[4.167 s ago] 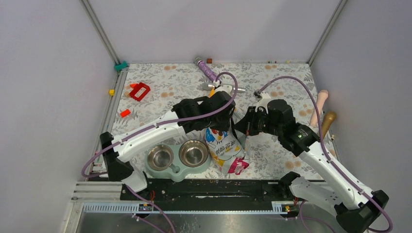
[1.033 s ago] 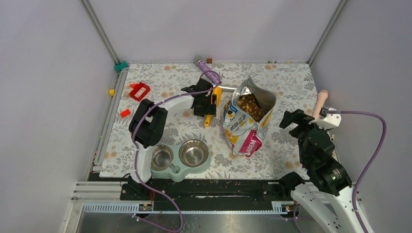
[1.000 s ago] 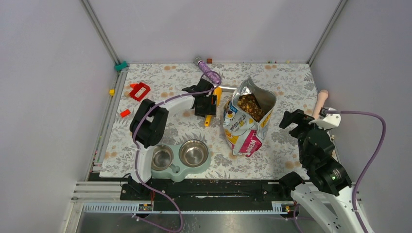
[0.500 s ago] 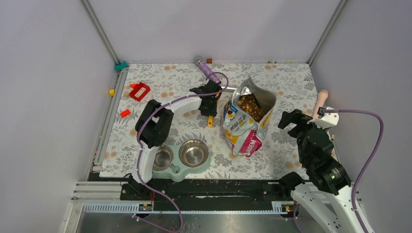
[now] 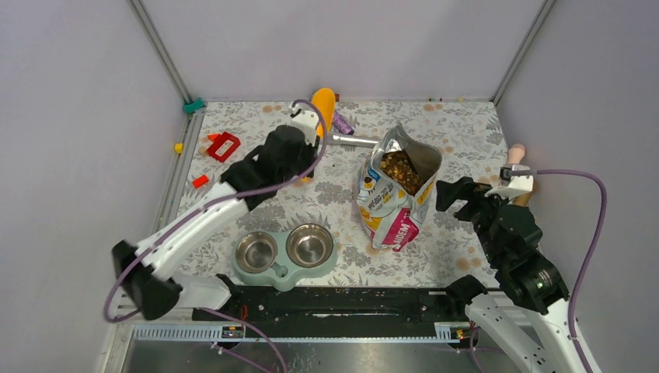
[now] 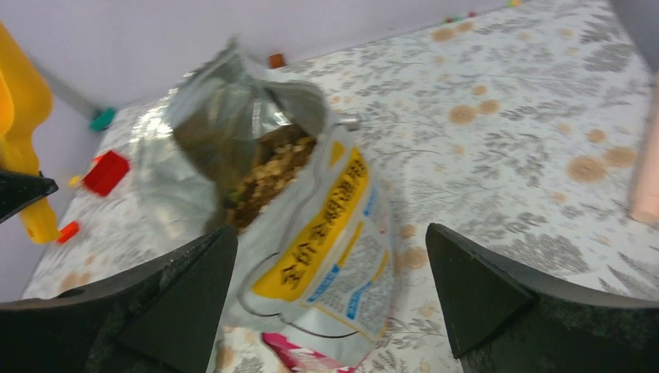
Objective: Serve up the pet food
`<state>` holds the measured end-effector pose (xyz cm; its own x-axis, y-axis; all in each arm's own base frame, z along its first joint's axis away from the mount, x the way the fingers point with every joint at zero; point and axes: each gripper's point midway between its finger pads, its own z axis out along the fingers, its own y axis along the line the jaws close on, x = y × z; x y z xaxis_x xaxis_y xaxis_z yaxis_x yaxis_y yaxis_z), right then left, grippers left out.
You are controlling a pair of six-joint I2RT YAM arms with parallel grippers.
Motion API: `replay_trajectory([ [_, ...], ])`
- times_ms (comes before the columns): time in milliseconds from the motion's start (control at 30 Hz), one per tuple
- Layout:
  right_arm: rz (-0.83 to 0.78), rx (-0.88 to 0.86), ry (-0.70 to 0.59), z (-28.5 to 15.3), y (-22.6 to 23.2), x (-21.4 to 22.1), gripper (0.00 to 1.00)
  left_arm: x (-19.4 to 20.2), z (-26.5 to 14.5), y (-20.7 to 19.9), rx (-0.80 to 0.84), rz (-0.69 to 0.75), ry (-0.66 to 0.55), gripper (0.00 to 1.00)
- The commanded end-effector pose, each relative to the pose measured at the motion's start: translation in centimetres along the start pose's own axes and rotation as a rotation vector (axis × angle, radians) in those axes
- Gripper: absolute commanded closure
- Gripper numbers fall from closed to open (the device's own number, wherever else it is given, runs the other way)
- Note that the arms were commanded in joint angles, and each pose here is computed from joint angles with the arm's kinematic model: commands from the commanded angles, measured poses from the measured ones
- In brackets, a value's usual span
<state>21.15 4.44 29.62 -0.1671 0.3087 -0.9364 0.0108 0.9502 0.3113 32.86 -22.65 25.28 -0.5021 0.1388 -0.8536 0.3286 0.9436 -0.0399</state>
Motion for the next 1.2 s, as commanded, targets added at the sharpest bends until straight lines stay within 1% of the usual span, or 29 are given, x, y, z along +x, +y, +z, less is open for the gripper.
replay_trajectory([
  [0,-0.008,-0.267,0.062,-1.6,5.1,-1.0,0.01,-0.8,-5.5,-4.1,0.2,0.389,-0.157,1.0],
  [67,-0.003,-0.398,0.117,-2.5,7.5,-0.7,0.01,0.6,-8.1,-6.5,0.358,0.493,-0.167,1.0],
  [100,-0.006,-0.502,0.158,-3.4,9.2,-0.4,0.01,1.5,-9.6,-7.5,0.442,0.543,-0.161,1.0],
  [133,-0.007,-0.566,0.185,-4.0,10.3,-0.3,0.01,2.3,-10.5,-8.4,0.507,0.577,-0.152,1.0],
  [233,0.006,-0.721,0.272,-5.5,13.0,0.1,0.0,3.6,-11.8,-9.6,0.566,0.62,-0.15,1.0],
  [333,0.044,-0.814,0.358,-6.4,14.8,0.4,0.01,4.9,-11.7,-10.2,0.573,0.658,-0.109,1.0],
  [433,0.074,-0.84,0.407,-6.4,15.7,0.5,0.01,6.1,-11.5,-10.9,0.578,0.694,-0.06,1.0],
  [533,0.094,-0.829,0.44,-5.9,16.0,0.8,0.01,7.7,-11.8,-11.8,0.605,0.76,-0.018,1.0],
  [667,0.089,-0.854,0.519,-5.7,16.3,2.5,0.03,7.9,-11.9,-12.5,0.584,0.797,-0.02,1.0],
  [767,0.092,-0.866,0.67,-6.1,16.2,5.0,0.17,7.7,-12.4,-13.1,0.614,0.798,-0.026,1.0],
  [867,0.1,-0.871,0.766,-6.6,16.1,6.4,0.23,7.6,-12.5,-13.2,0.619,0.796,-0.034,1.0],
  [900,0.101,-0.875,0.772,-6.7,16.1,6.5,0.26,7.5,-12.6,-13.2,0.62,0.793,-0.038,1.0],
  [967,0.102,-0.875,0.765,-6.8,16.1,6.5,0.35,7.5,-12.6,-13.3,0.621,0.788,-0.04,1.0],
  [1133,0.114,-0.866,0.786,-6.7,16.1,6.8,0.39,6.4,-13.1,-13.9,0.638,0.756,-0.087,1.0],
  [1167,0.115,-0.866,0.792,-6.7,16.1,6.9,0.42,6.2,-13.3,-14.1,0.65,0.752,-0.099,0.99],
])
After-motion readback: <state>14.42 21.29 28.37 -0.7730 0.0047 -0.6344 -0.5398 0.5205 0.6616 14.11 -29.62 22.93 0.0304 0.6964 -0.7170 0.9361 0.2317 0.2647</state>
